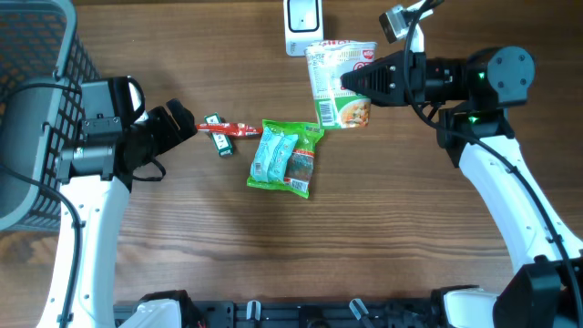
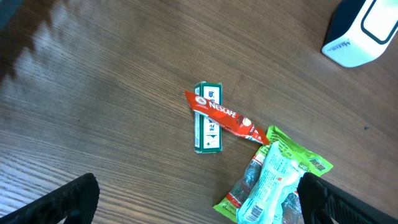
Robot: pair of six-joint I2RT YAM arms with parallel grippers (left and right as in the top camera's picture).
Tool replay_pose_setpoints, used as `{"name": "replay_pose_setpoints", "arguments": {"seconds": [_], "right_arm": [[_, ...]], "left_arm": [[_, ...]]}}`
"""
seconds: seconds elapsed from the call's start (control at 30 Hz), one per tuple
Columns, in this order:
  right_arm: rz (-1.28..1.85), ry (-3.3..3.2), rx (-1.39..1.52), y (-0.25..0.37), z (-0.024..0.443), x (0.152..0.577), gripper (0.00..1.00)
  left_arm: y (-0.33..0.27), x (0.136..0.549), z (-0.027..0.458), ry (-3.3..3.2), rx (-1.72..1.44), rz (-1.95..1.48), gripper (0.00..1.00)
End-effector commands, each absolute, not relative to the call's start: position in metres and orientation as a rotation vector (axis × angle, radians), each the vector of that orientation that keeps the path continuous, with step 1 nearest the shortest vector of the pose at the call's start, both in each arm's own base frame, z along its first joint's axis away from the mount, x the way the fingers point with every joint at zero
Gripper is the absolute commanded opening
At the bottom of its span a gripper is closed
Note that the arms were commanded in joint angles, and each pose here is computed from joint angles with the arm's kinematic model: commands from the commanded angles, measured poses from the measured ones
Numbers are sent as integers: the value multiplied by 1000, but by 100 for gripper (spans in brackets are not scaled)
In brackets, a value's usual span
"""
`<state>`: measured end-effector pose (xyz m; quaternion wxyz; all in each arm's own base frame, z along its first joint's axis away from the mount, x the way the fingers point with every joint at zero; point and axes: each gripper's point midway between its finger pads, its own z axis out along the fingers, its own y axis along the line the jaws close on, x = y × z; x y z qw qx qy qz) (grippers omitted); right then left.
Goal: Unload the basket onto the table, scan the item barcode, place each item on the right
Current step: 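Lift the noodle cup and hold it up to the white scanner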
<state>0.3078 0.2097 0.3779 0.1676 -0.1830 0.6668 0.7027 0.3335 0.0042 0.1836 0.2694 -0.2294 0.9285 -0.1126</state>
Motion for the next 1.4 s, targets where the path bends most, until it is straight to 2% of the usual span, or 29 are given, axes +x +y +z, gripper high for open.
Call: {"name": "replay_pose_setpoints", "arguments": {"seconds": [0.0,0.2,0.4,0.5,0.57,0.7,1.03,1.13,1.37], "right_arm": [[1976,1912,-687,209,379,294,68],[1912,1838,-739,207,425,305,64],[1855,1682,-540,206,461,345,65],[1699,1666,-304,200,444,396,68],[1493,1732,-204,198,410,425,69],[1296,1839,-170,200,376,439,64],[814,2024,-297,191,392,465,64],[636,2017,-446,207,392,474,64],[-8,1994,-747,247,326,510,72]], "left_arm": [[2,334,182,2510,-601,-312,100],[2,334,182,2510,-601,-312,100],[2,334,182,2510,-601,-312,100],[2,334,182,2510,-601,-312,100],[2,334,182,2510,-601,-312,100],[2,334,182,2510,-601,-312,100],[2,334,182,2510,-601,-312,100],[2,334,182,2510,-600,-312,100],[2,334,182,2510,-601,-312,100]]}}
